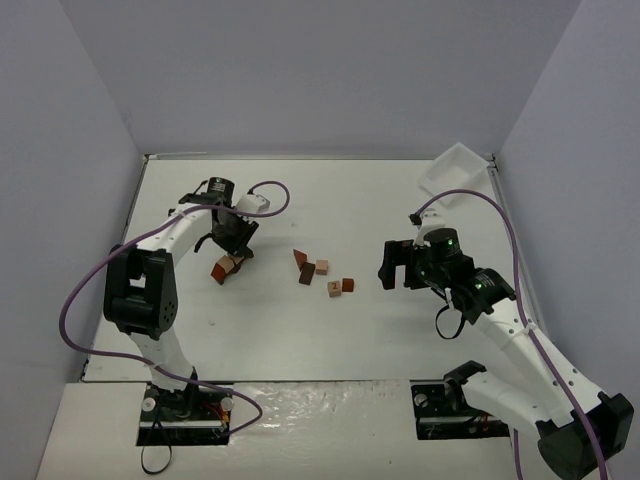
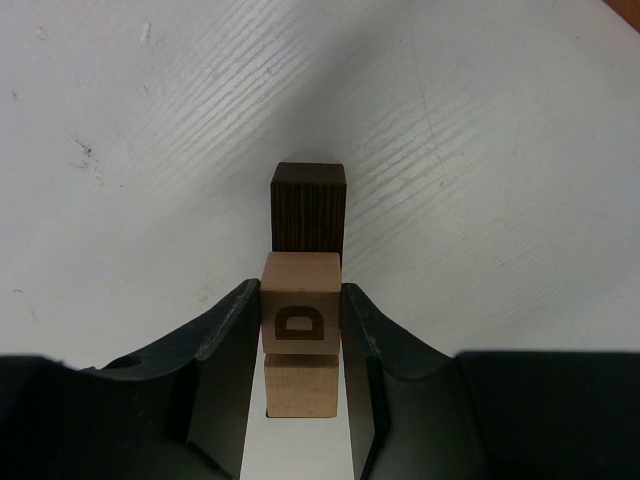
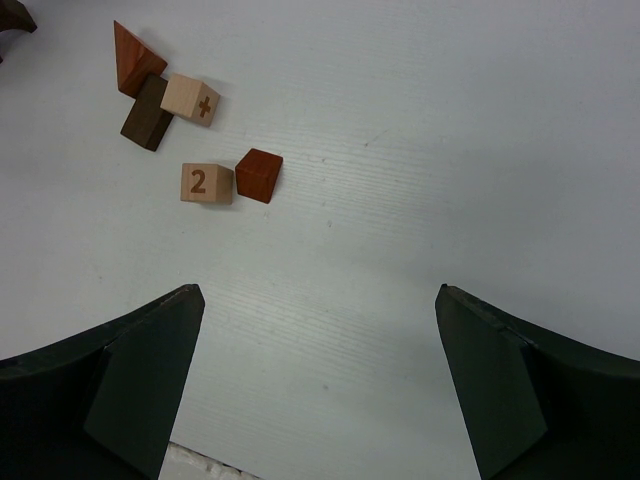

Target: Build the wood block tower

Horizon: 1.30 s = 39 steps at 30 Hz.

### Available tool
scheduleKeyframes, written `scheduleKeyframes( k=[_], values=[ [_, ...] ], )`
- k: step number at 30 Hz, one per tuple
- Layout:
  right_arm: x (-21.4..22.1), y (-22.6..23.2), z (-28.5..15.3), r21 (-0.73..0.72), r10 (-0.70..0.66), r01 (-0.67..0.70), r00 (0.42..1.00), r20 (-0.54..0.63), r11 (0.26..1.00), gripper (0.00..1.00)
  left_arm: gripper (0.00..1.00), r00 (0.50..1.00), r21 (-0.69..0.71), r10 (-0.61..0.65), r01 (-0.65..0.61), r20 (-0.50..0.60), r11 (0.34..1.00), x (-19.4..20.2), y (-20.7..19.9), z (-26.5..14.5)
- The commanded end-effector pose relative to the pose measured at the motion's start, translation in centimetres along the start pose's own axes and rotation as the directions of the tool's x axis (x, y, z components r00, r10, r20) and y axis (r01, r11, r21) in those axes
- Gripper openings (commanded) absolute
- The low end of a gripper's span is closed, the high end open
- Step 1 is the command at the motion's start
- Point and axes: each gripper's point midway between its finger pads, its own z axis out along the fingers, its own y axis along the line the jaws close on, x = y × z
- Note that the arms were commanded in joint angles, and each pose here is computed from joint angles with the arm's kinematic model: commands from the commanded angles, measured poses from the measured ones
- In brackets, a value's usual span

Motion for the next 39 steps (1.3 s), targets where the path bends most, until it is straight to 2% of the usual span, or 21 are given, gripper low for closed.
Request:
scheduleKeyframes(
  k=[1, 19, 39],
  values=[
    [-1.61, 0.63, -0.16, -0.026, -0.010, 0.012, 0.999, 0.051, 1.000, 0.99, 0.12, 1.000, 0.004, 0.000, 0.000, -0.001, 1.000, 0.62, -0.17, -1.10],
    [-1.67, 0.72, -0.21, -0.030, -0.010, 0.011, 0.999, 0.053, 0.999, 0.99, 0.18, 1.000, 0.016, -0.006, 0.006, -0.006, 1.000, 0.80, -0.37, -1.05],
    [-1.55, 0.69, -0.24, -0.030, -0.009, 0.011, 0.999, 0.053, 0.999, 0.99, 0.18, 0.999, 0.026, -0.020, 0.020, -0.027, 0.999, 1.45, -0.76, -1.10]
  ],
)
